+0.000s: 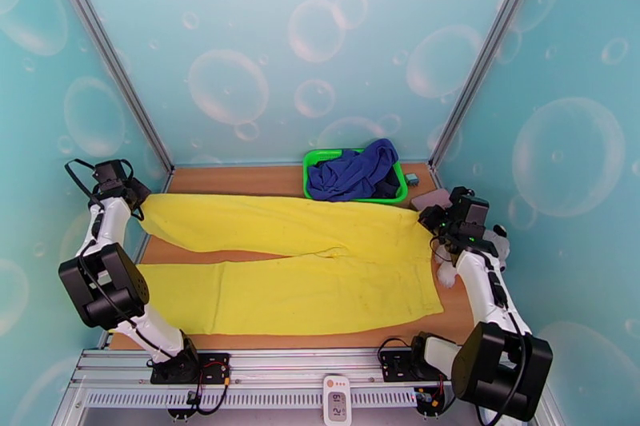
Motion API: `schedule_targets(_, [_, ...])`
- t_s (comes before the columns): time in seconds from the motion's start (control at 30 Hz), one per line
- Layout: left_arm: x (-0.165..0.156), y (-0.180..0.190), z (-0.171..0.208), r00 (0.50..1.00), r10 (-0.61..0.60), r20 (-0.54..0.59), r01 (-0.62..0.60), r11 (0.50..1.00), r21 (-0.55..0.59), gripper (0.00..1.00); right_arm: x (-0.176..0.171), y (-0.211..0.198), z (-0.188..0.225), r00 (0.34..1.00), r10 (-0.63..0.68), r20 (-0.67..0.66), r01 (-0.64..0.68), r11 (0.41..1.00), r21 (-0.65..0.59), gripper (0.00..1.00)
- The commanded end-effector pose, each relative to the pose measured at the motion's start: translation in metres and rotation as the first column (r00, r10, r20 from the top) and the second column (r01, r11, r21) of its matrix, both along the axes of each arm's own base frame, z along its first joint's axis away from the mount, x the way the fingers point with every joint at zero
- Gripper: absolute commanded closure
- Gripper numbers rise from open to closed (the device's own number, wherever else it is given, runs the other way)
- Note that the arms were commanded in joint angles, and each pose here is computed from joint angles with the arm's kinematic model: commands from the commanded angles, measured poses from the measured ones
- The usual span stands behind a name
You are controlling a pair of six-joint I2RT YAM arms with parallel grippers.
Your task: Fold and stack the trousers
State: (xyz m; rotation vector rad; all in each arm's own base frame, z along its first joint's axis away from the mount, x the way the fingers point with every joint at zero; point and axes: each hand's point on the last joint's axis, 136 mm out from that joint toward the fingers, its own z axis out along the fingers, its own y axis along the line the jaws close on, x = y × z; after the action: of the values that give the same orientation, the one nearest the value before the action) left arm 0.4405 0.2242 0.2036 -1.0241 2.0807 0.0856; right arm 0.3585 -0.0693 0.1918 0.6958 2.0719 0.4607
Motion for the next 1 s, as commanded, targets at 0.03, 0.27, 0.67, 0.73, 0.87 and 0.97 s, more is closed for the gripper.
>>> schedule_targets(0.03, [0.003,0.013,0.03,0.998,0.021,0.056,-0.022,1.0,0.019,1.0,0.012,-0.017,0.04,0.976,-0.001,0.219,0.0,1.0,0.002,1.0])
schedule_targets(0.27, [0.024,0.024,0.063,0.994,0.02,0.105,-0.023,0.999,0.027,1.0,0.033,-0.038,0.081,0.908,-0.033,0.417,0.061,0.997,-0.054,1.0])
schedule_targets(0.67, [-0.021,0.008,0.052,0.987,0.087,0.133,-0.08,0.995,-0.057,1.0,0.048,-0.014,0.083,0.815,0.158,0.558,-0.164,0.986,-0.039,1.0])
schedule_targets(0.73, [-0.039,0.005,0.041,0.984,0.117,0.137,-0.106,0.991,-0.081,1.0,0.049,-0.011,0.067,0.826,0.17,0.537,-0.2,0.98,-0.001,1.0])
schedule_targets(0.87, [-0.071,0.001,0.024,0.98,0.15,0.131,-0.137,0.985,-0.107,1.0,0.048,-0.008,0.042,0.832,0.198,0.518,-0.257,0.965,0.044,1.0])
schedule_targets(0.97, [-0.089,0.006,0.015,0.978,0.171,0.117,-0.159,0.981,-0.11,1.0,0.044,-0.012,0.034,0.83,0.197,0.521,-0.27,0.961,0.066,1.0])
